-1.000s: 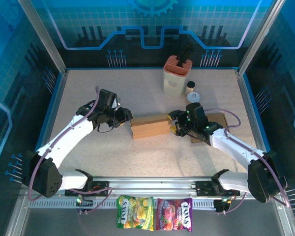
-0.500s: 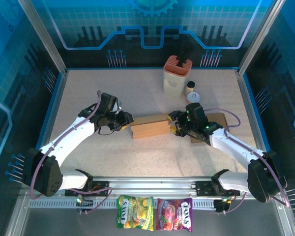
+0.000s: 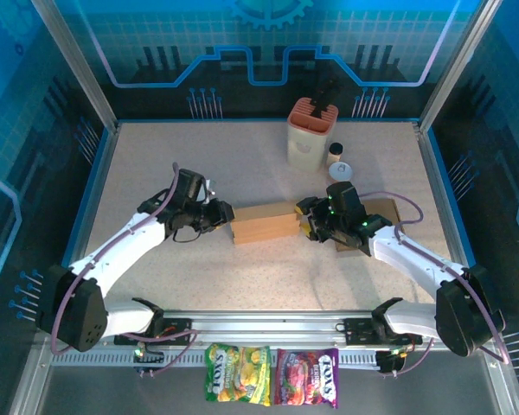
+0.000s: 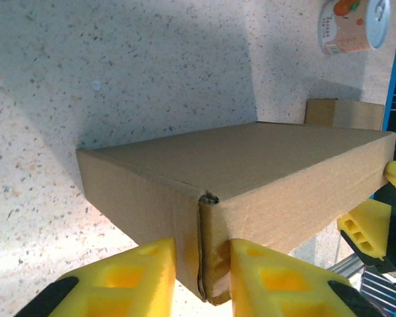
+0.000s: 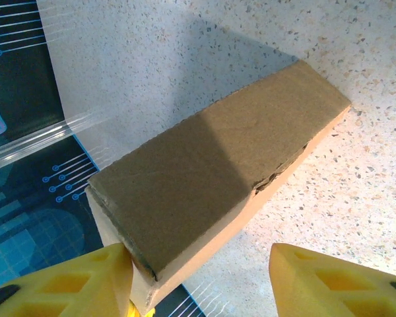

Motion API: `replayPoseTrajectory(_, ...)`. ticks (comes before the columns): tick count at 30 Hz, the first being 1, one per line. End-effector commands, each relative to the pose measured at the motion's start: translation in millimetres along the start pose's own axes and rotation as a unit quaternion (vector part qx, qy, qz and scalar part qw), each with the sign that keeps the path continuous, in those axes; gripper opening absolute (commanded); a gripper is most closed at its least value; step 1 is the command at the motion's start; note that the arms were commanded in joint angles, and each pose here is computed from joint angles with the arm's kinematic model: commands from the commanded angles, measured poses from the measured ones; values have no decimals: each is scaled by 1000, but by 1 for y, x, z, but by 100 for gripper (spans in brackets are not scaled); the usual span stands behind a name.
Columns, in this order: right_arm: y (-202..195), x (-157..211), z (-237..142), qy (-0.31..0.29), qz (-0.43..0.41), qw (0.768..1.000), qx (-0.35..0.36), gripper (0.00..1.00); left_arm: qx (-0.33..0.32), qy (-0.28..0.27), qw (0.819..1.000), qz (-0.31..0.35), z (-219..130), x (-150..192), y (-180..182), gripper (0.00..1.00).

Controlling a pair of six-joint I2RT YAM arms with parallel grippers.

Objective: Fold the paper box

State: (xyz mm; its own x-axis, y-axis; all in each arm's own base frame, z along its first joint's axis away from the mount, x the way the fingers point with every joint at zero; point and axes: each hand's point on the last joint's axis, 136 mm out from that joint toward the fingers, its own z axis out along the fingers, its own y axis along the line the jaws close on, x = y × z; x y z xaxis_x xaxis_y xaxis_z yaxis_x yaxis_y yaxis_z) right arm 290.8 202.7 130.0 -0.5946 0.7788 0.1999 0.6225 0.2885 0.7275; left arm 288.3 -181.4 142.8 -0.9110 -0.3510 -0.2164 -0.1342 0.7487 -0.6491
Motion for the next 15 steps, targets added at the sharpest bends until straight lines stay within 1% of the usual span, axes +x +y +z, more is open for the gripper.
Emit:
replayPoseTrajectory(1,-72,-4,1,-11,32,991,128,55,-83,52,995,-1,14,35,52,25)
replayPoseTrajectory(4,-63,-4,-3,-12,23,992,124,55,-88,54,995,13,16,40,56,20)
replayPoseTrajectory(8,-41,0,-8,-7,4,995,102,56,-89,38,994,52,13,40,50,17)
replayPoseTrajectory(11,-27,3,-12,3,-17,996,87,59,-92,24,992,83,11,40,44,17)
replayPoseTrajectory(15,-22,11,-18,32,-34,996,74,65,-100,4,987,123,10,44,39,17)
